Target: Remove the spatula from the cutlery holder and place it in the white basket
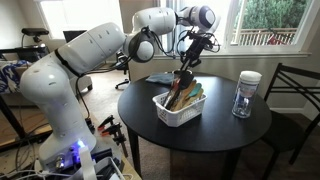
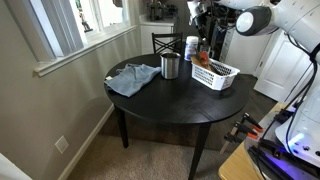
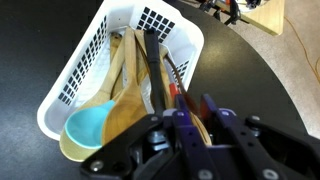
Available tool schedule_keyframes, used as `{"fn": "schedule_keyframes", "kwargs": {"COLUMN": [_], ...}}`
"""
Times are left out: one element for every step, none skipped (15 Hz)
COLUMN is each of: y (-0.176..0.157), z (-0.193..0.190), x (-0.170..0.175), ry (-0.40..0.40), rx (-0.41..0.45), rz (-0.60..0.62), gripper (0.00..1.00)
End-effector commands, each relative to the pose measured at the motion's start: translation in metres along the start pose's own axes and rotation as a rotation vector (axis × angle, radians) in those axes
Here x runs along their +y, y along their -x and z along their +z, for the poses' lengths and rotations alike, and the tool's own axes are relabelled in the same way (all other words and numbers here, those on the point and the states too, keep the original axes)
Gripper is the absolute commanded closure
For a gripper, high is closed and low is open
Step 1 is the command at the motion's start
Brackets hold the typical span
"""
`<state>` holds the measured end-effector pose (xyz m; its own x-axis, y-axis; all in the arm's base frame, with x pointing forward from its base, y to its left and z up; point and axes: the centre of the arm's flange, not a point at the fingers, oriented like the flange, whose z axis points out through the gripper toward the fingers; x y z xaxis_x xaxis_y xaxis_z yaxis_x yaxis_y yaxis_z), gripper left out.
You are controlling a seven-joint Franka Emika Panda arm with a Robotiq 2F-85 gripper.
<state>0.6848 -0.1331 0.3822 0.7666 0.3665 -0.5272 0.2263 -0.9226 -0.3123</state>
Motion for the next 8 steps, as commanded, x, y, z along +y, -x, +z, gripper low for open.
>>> {"fn": "schedule_keyframes", "kwargs": {"y": [-0.0097,-0.0102,-0.0104,-0.0105,-0.0102,-0.0102,-0.01,-0.0099], "z": [-0.018,-0.0183,-0.019,-0.0193,-0.02,-0.0205,-0.0214,-0.0223], "x": [0.0049,0.0039,0.0028,0.0021,0.0015,0.0013,0.0015,0.0018], "ry": [0.035,0.035,0.034,0.036,0.035,0.038,0.039,0.041], "rx": [-0.003,-0.001,0.002,0.004,0.006,0.01,0.015,0.02], "rz": [-0.013,-0.015,-0.019,-0.021,-0.023,-0.021,-0.019,-0.018], "gripper": [0.45,0.4,0.32,0.27,0.19,0.14,0.07,0.02]}}
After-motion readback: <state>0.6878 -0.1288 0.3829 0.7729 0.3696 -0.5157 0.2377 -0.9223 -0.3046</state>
